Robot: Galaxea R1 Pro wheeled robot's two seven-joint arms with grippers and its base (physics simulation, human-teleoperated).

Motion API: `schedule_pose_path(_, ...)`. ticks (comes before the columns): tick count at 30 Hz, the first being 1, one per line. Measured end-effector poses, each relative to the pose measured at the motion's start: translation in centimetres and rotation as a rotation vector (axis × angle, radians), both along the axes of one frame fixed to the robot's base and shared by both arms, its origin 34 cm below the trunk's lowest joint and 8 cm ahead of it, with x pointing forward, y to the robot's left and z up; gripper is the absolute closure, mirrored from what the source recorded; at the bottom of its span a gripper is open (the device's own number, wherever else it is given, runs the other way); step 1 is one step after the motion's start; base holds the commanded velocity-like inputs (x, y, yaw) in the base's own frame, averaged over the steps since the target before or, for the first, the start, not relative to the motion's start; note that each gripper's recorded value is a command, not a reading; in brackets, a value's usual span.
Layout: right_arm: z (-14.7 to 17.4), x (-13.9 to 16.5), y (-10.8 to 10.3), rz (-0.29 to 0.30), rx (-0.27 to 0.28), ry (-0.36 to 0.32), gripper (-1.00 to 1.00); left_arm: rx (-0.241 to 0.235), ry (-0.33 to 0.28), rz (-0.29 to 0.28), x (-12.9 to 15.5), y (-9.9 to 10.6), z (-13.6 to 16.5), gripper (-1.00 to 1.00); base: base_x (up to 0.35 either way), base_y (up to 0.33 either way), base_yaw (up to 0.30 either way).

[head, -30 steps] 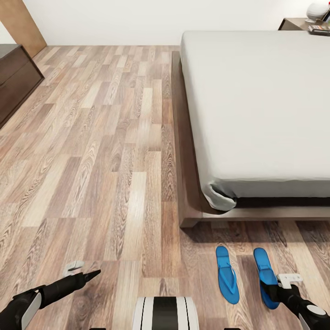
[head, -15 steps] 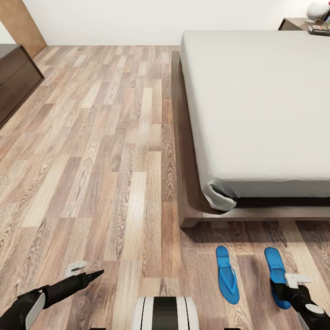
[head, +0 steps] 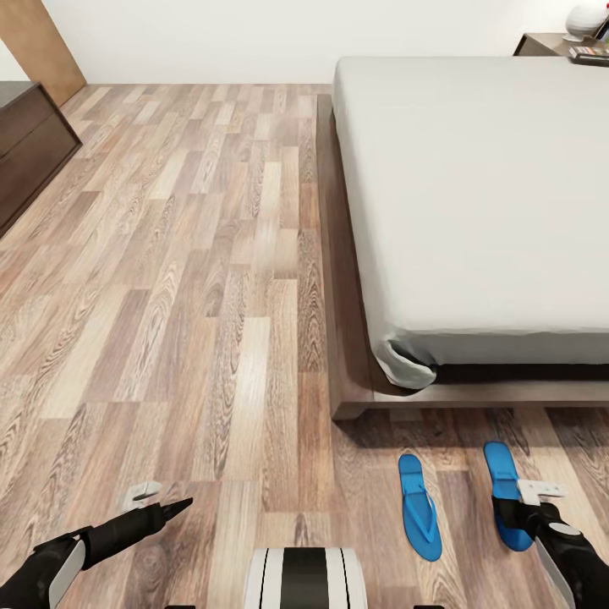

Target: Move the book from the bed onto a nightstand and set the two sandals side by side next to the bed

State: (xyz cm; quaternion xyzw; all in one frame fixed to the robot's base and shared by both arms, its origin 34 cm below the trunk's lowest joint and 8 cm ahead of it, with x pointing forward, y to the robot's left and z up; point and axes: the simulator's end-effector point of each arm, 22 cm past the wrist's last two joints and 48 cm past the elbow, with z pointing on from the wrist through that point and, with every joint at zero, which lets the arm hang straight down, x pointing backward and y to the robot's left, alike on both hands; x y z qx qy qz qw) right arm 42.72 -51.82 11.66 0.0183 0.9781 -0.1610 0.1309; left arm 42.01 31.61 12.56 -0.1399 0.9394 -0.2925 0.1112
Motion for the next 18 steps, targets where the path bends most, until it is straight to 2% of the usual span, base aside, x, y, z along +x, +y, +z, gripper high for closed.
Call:
schedule_pose_path(4,-0.02,-0.05,0.0,0.001,0.0,0.002,1.0,0.0,-0.001,0.0,0.04,0.06,0.02,-1.0,0.0,0.065,0.0)
schedule_pose_path(11,-0.06,-0.15,-0.01,0.002,0.0,0.005,1.0,0.002,0.0,0.0,0.01,0.13,0.01,-1.0,0.0,0.234,0.0)
schedule_pose_path(18,-0.08,-0.17,0.06,0.001,0.001,0.005,1.0,0.002,0.0,0.0,0.01,0.12,0.0,-1.0,0.0,0.043,0.0)
